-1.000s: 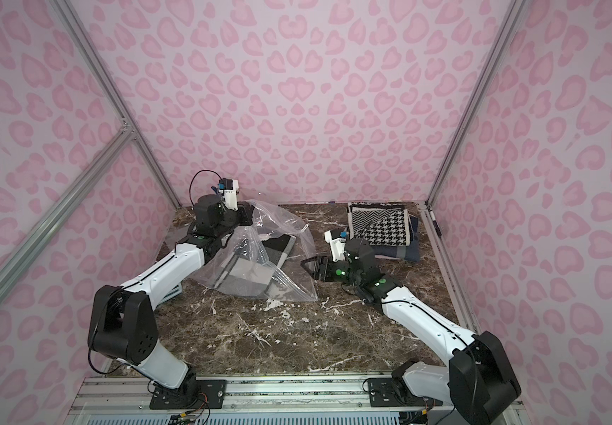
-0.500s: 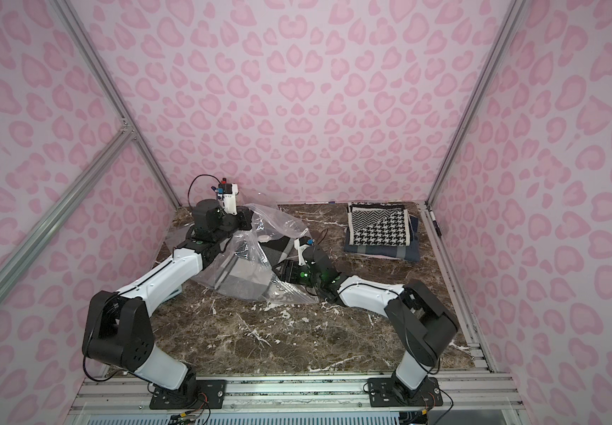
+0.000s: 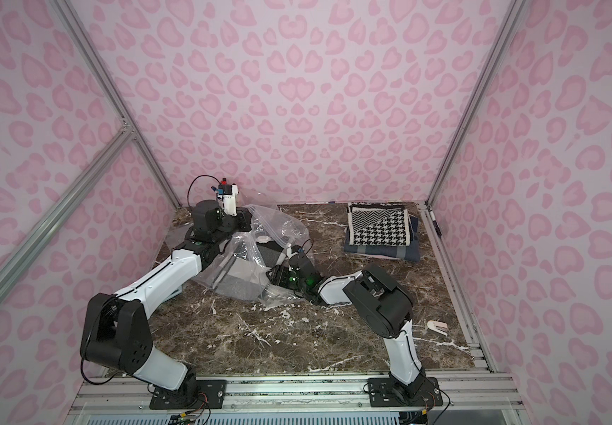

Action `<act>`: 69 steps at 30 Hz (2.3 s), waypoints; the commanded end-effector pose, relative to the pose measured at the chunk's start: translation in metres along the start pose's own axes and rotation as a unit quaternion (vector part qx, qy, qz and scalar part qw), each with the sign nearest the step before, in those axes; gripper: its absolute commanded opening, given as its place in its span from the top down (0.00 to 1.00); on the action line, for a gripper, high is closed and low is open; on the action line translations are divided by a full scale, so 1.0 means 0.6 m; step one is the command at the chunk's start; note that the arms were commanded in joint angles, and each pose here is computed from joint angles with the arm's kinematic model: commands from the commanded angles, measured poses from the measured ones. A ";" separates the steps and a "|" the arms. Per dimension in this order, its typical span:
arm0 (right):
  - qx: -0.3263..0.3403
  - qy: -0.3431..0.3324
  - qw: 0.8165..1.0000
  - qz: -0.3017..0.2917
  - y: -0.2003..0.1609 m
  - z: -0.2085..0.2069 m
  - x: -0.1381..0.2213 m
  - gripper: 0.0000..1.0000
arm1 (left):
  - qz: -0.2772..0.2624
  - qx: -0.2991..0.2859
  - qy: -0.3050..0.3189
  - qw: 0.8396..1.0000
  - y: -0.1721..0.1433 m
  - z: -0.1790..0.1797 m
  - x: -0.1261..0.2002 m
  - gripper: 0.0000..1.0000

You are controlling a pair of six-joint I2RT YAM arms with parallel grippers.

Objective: Take the blanket out of the vacuum bag
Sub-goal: Take out the blanket from the vacuum bag.

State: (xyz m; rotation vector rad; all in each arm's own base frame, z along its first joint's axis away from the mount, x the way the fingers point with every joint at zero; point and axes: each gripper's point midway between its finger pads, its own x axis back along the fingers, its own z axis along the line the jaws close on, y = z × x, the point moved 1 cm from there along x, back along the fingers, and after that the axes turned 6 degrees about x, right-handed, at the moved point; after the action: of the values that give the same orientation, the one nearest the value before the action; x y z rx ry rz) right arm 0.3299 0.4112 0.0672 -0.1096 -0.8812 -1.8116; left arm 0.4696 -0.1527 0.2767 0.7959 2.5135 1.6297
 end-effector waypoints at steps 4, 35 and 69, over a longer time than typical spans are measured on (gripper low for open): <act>-0.010 -0.005 1.000 0.010 -0.001 -0.007 -0.030 0.31 | -0.014 0.005 -0.009 1.000 0.008 -0.004 -0.003 0.96; 0.001 -0.002 1.000 0.026 0.033 0.027 -0.059 0.32 | -0.013 0.006 -0.004 1.000 -0.003 0.001 0.005 0.96; 0.014 -0.011 0.999 0.033 0.011 0.008 -0.081 0.32 | -0.007 0.008 0.001 1.000 -0.015 0.007 0.007 0.96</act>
State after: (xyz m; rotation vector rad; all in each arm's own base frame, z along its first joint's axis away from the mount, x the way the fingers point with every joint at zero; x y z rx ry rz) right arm 0.3537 0.4491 0.0532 -0.1313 -0.9410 -1.7346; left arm 0.4637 -0.1501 0.2616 0.8044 2.5496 1.6157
